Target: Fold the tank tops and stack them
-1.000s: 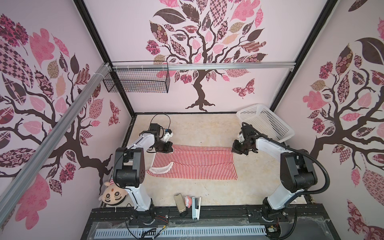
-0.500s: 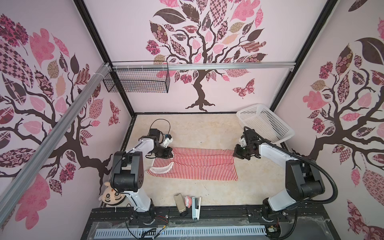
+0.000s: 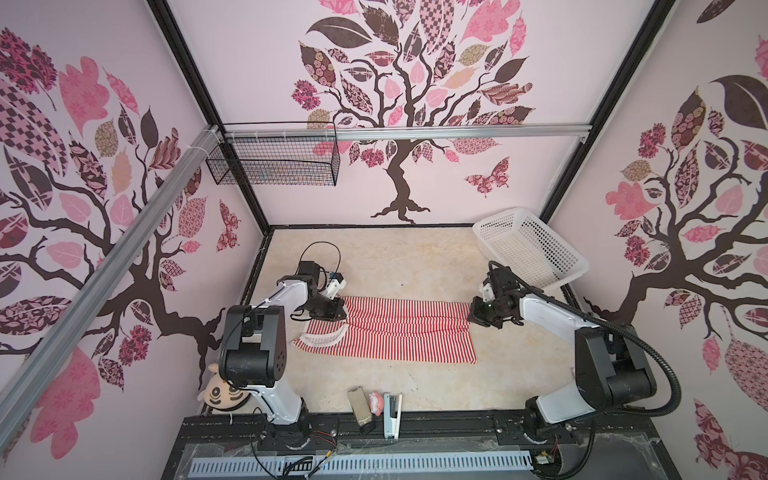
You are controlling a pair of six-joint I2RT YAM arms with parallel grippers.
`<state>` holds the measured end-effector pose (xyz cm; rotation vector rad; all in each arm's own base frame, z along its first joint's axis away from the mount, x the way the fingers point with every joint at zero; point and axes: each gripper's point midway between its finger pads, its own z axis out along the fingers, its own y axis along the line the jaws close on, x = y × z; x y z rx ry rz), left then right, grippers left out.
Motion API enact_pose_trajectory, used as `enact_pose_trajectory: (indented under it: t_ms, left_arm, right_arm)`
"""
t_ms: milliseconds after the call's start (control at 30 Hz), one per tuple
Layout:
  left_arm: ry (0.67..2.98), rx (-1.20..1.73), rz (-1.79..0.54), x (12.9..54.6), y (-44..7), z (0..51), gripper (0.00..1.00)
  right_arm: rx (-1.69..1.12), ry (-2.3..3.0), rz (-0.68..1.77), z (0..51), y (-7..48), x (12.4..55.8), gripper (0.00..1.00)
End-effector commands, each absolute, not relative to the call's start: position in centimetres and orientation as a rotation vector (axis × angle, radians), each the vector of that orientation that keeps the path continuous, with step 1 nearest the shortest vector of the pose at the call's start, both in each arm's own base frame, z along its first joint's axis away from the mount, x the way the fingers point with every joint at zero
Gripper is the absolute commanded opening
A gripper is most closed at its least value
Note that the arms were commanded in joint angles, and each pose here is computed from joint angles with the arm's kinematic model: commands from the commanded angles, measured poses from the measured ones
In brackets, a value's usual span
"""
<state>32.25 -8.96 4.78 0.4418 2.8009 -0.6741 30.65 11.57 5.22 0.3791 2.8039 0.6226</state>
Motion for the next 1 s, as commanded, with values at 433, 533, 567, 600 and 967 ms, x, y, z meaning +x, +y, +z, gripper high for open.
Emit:
enact_pose_trajectory:
  t_ms: [433,533,567,600,967]
  left_arm:
    - [2.86,0.497,-0.615,31.1,-8.6,2.5,0.0]
    - [2.873,0.507,-0.599,30.9,-8.5,2.1,0.0]
    - [2.875,0.502,-0.593,31.0,-8.5,2.1,0.0]
    - [2.876,0.499,-0.586,31.0,-8.4,2.1,0.0]
    - [2.795,0.537,-0.421,32.3,-7.0,6.4,0.25]
  right_arm:
    - [0.395,2.795,0.641,4.7,11.5,29.9,0.06]
    - [0.403,2.808,0.637,4.3,11.5,29.8,0.08]
    - [0.405,2.811,0.636,4.1,11.5,29.8,0.1]
    - [0.407,2.814,0.635,4.0,11.5,29.8,0.12]
    - [0.404,2.771,0.579,6.7,10.8,30.2,0.52]
